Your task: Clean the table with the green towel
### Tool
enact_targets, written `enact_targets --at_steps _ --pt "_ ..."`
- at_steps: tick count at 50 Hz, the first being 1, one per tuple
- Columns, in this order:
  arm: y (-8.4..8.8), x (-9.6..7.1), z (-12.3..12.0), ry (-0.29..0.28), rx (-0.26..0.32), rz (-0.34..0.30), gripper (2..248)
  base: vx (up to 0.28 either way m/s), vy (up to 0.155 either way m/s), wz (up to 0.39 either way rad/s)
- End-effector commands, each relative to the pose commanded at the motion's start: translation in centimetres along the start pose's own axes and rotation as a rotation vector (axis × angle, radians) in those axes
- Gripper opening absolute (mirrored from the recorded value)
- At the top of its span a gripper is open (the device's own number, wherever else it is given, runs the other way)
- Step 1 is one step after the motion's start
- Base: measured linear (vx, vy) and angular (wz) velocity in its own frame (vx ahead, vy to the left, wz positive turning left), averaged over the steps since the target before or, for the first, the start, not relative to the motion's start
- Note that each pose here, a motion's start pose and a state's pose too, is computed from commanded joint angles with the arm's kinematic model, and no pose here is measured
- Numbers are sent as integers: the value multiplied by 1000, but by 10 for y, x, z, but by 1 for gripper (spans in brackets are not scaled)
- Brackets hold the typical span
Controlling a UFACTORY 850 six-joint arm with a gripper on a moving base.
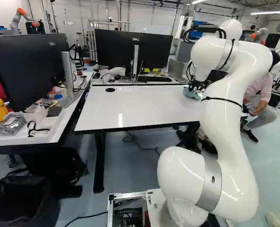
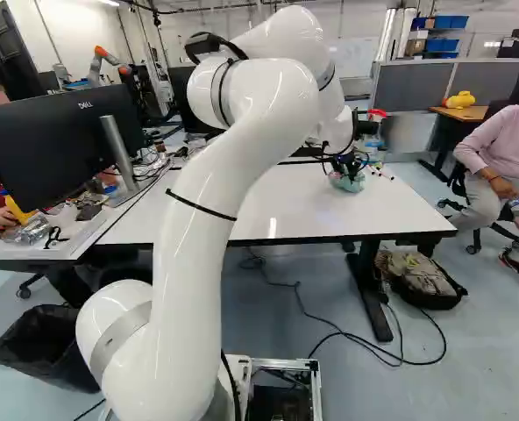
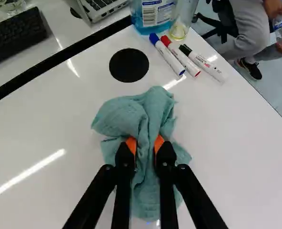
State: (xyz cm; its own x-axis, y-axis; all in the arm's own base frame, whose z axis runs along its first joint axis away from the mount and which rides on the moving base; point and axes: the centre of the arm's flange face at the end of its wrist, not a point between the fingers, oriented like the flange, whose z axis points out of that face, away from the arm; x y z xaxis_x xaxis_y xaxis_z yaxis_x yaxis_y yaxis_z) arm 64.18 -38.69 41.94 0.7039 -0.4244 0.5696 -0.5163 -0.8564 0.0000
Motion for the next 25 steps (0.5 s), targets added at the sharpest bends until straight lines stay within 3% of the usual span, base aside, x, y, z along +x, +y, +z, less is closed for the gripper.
enact_targets --at_steps 25 --pt "0 1 0 8 0 0 59 0 0 0"
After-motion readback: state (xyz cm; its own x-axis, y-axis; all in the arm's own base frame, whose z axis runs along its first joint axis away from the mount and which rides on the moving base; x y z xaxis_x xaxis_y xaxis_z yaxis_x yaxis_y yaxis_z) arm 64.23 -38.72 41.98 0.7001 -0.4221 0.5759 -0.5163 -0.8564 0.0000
